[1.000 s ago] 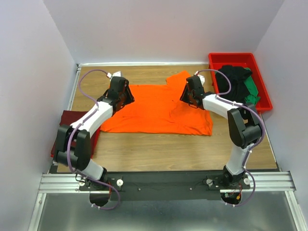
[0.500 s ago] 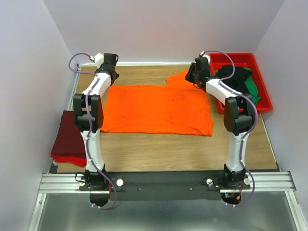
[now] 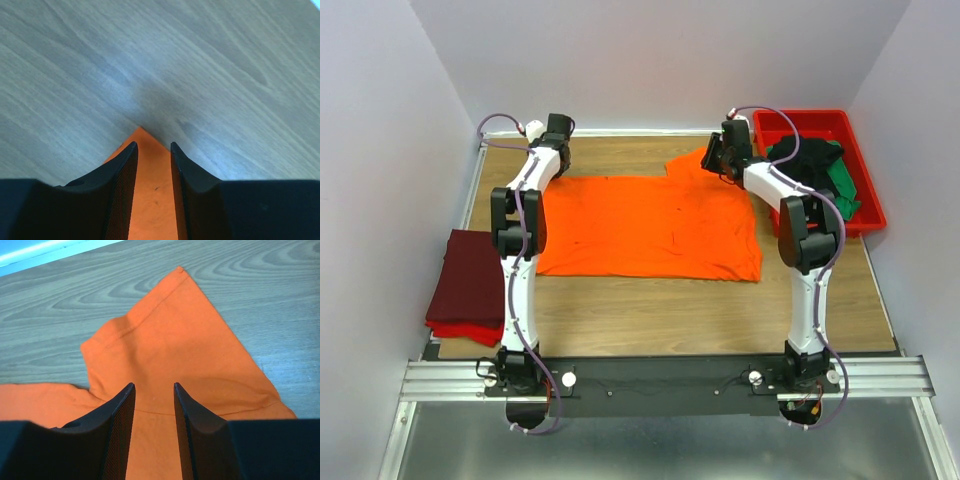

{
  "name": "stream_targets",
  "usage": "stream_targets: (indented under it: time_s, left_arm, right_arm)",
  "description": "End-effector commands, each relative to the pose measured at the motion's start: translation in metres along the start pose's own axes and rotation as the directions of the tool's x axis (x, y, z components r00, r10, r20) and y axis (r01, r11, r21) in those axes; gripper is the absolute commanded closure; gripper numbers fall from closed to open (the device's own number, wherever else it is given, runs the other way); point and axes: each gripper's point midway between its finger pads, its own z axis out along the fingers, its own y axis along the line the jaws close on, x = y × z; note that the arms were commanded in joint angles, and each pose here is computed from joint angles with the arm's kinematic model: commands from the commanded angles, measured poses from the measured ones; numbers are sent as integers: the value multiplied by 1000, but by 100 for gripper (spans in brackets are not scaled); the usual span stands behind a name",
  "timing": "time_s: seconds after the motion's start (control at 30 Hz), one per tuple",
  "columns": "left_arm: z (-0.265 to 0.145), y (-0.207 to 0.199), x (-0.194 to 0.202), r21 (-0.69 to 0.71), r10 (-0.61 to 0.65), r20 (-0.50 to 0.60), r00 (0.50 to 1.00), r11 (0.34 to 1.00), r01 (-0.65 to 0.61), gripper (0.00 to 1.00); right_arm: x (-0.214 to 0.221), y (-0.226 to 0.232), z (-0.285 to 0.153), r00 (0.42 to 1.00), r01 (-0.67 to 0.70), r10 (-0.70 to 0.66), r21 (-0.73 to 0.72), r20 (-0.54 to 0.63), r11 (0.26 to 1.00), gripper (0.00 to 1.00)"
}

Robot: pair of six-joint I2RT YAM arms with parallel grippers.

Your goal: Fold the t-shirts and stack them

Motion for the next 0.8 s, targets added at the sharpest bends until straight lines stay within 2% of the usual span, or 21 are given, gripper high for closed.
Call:
stream_targets:
  time_s: [0.0, 0.27, 0.57, 0.77]
  left_arm:
    - [4, 15, 4, -69, -23, 3, 1000, 997, 23, 60]
    - [12, 16, 8, -72, -30, -17, 999, 997, 29, 60]
    - [18, 18, 14, -70, -29, -50, 998, 997, 26, 70]
    - [19, 17, 15, -56, -32, -60, 998, 998, 29, 92]
  right_arm:
    - [6, -5, 9, 1000, 10, -10, -12, -21, 1000, 56]
    - [11, -15, 15, 999, -1, 1, -3, -34, 1000, 56]
    - [4, -30, 22, 999, -21, 21, 9, -25, 1000, 55]
    - [-11, -42, 31, 999, -33, 33, 22, 2, 999, 48]
